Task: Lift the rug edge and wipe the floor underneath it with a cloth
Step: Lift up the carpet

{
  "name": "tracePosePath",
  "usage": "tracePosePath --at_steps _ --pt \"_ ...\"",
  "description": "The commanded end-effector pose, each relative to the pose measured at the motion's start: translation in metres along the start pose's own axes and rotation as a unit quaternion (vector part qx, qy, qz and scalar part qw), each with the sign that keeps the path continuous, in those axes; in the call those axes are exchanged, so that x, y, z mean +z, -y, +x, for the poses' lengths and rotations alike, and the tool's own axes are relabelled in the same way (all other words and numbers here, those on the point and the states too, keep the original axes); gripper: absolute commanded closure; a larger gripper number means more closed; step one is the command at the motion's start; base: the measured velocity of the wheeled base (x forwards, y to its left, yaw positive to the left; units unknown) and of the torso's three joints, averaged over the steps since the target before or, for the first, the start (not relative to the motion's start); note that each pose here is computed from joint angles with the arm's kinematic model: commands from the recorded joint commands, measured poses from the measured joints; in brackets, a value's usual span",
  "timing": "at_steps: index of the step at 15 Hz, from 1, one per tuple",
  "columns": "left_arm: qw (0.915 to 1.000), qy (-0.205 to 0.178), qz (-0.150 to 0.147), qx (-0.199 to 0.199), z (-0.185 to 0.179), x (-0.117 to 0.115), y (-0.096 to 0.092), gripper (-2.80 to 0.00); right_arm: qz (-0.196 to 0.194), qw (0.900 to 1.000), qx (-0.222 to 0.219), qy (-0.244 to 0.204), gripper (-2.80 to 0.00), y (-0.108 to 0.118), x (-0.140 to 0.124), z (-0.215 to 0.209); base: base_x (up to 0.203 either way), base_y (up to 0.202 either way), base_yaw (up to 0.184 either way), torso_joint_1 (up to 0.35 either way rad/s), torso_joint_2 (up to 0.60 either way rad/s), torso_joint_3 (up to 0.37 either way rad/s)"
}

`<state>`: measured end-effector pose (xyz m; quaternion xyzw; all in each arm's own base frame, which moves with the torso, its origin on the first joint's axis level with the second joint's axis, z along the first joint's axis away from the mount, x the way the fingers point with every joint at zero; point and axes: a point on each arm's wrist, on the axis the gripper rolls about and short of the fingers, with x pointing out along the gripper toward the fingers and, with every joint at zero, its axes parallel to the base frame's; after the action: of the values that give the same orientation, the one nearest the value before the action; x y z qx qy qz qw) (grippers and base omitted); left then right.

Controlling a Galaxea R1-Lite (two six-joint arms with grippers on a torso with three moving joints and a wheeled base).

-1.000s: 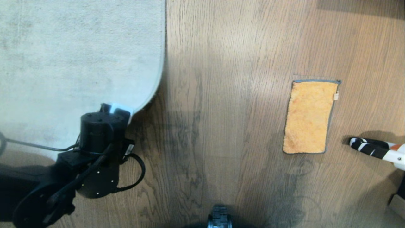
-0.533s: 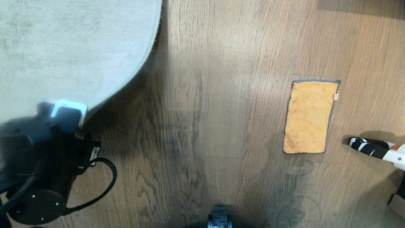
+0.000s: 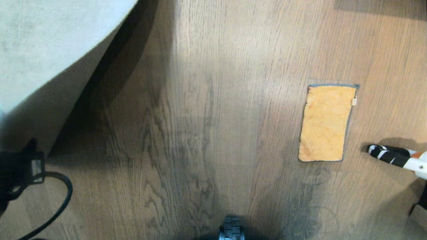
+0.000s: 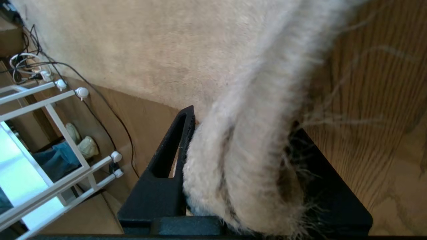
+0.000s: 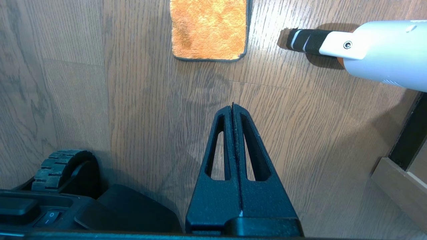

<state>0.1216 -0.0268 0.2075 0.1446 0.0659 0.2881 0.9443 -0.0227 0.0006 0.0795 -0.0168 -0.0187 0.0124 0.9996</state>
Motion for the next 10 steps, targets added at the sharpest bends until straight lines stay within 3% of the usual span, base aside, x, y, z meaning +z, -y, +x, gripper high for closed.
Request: tracePosePath --at_steps 1,5,10 --pt "0.9983 0.027 -0.050 0.015 -0.011 0.006 -0.020 0.00 0.000 1.000 0.000 0.001 0.00 0.000 0.000 0.000 0.000 0.000 0.000 0.000 0.00 0.000" --pt "0.9927 0.054 -0.108 -0.004 -0.023 0.009 -0.034 0.00 0.000 1.000 0.000 0.000 0.00 0.000 0.000 0.000 0.000 0.000 0.000 0.000 0.00 0.000" --pt "0.9877 0.075 -0.136 -0.016 -0.038 -0.002 -0.050 0.00 0.000 1.000 0.000 0.001 0.00 0.000 0.000 0.000 0.000 0.000 0.000 0.000 0.00 0.000"
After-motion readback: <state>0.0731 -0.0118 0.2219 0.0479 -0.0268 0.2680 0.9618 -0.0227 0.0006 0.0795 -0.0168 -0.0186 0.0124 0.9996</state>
